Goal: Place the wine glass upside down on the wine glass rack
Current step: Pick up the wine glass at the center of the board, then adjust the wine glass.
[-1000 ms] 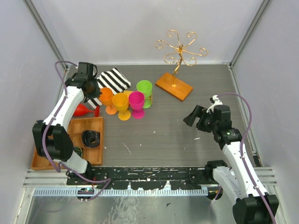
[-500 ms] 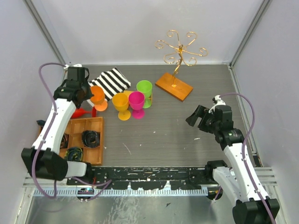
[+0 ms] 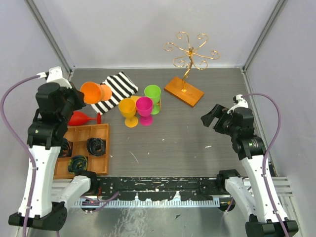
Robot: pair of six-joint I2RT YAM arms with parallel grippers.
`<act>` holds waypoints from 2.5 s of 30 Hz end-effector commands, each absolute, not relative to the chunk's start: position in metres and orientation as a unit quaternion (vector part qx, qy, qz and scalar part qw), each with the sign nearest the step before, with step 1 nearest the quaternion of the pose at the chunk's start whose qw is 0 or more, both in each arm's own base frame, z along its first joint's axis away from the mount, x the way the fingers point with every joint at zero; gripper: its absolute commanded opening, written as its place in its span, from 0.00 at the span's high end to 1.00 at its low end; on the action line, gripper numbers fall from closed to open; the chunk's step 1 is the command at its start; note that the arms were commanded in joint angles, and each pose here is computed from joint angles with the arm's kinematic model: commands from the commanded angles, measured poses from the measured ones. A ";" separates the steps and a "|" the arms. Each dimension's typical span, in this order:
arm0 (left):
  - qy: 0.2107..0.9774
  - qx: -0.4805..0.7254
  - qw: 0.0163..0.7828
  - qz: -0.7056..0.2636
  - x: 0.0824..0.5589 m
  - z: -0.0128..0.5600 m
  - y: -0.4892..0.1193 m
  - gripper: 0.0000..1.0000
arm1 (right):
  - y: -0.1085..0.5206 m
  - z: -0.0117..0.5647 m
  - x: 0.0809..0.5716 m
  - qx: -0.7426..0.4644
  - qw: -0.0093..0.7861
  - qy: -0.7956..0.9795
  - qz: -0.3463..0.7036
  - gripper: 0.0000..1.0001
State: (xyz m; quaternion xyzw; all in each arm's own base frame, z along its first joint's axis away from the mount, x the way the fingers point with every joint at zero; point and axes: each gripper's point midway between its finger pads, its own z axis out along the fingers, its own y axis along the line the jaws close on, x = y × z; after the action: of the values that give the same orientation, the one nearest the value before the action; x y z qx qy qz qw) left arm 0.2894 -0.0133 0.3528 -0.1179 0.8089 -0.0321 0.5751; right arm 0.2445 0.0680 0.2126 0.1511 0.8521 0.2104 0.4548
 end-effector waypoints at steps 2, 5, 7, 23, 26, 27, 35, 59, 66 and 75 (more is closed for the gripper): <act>0.778 -0.050 0.608 -0.154 0.268 0.394 -0.058 1.00 | 0.077 0.259 0.246 0.127 0.491 0.827 0.242 0.09; 0.770 -0.019 0.600 -0.218 0.257 0.402 -0.083 1.00 | 0.092 0.281 0.241 0.083 0.502 0.814 0.280 0.09; 0.763 -0.001 0.596 -0.250 0.249 0.407 -0.096 1.00 | 0.102 0.297 0.235 0.054 0.513 0.800 0.306 0.09; 0.730 0.063 0.572 -0.370 0.222 0.411 -0.189 1.00 | 0.117 0.343 0.216 0.032 0.567 0.733 0.375 0.07; 0.732 0.082 0.572 -0.361 0.220 0.404 -0.217 1.00 | 0.113 0.339 0.217 0.048 0.564 0.737 0.369 0.06; 0.732 0.090 0.574 -0.356 0.219 0.402 -0.226 1.00 | 0.113 0.338 0.217 0.050 0.562 0.738 0.370 0.06; 0.725 0.134 0.567 -0.368 0.211 0.397 -0.287 1.00 | 0.127 0.330 0.208 0.023 0.541 0.736 0.407 0.13; 0.711 0.160 0.548 -0.410 0.200 0.399 -0.331 1.00 | 0.141 0.302 0.223 -0.004 0.511 0.743 0.432 0.47; 0.715 0.161 0.541 -0.414 0.198 0.393 -0.333 1.00 | 0.141 0.296 0.230 -0.003 0.509 0.746 0.430 0.58; 0.712 0.158 0.544 -0.414 0.198 0.394 -0.331 1.00 | 0.142 0.287 0.235 -0.006 0.502 0.751 0.429 0.77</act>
State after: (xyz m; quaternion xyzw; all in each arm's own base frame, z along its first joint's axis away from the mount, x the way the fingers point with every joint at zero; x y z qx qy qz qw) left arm 0.2005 -0.3296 0.3705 0.1691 0.7363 -0.3881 0.5280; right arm 0.2305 0.1412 0.2753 0.0170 0.7672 0.4280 0.4774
